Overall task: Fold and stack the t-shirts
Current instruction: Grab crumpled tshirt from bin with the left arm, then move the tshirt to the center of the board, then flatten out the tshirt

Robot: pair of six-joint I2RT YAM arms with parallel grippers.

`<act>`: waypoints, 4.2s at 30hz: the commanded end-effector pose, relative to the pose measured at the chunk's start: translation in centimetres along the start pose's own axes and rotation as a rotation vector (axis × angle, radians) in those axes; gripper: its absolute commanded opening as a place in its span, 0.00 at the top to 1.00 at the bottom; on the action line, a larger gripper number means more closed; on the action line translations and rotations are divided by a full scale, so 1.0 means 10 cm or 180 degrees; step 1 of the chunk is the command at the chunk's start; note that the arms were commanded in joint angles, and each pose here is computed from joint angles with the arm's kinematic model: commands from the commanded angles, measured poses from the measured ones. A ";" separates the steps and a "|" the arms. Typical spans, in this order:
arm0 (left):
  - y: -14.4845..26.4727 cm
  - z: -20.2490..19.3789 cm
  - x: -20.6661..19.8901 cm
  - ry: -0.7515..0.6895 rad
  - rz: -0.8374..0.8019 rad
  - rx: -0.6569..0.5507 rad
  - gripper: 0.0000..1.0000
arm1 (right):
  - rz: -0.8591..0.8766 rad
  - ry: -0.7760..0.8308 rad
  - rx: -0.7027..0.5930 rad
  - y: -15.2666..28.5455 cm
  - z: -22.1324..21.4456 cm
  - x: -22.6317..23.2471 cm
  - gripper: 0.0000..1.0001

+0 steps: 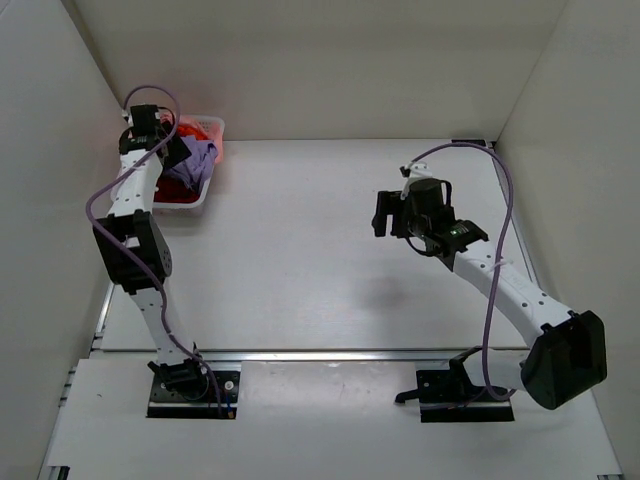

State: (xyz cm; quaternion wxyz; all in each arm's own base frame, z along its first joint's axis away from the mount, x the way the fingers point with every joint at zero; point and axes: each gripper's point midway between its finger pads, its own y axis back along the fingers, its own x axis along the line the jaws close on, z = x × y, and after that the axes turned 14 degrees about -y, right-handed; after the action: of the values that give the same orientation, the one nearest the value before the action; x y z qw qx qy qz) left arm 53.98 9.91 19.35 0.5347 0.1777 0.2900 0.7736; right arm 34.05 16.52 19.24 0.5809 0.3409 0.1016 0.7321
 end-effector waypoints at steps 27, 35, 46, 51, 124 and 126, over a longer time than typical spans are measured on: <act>4.12 1.15 -1.97 -0.0237 -0.3069 -0.1969 1.00 | -0.0071 -0.0309 -0.0610 0.58 0.30 -0.48 0.72; 4.24 0.33 -2.40 -0.0302 -0.3969 -0.1117 1.00 | -0.0047 -0.0248 -0.0683 0.71 0.40 -0.52 0.62; 4.11 -0.45 -3.02 -0.0783 -0.4154 -0.0345 1.00 | 0.1555 0.0416 -0.0866 0.94 0.35 0.86 0.24; 4.09 -0.50 -3.00 -0.0749 -0.4143 -0.0301 1.00 | 0.1732 0.0445 -0.0950 0.86 0.42 1.28 0.12; 5.12 0.19 -2.67 -0.0703 -0.5360 -0.0976 0.99 | 0.2178 0.1247 -0.1410 2.02 1.69 1.80 0.70; 5.06 0.17 -2.68 -0.0688 -0.5304 -0.0942 0.99 | 0.2085 0.1405 -0.1190 1.75 1.36 2.04 0.41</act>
State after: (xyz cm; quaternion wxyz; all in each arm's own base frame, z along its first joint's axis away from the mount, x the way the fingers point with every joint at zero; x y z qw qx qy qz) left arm 29.17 -28.34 52.98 0.9684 -0.0854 0.1970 0.1269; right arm 26.22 22.85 51.44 0.3016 0.0988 -0.1011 0.9429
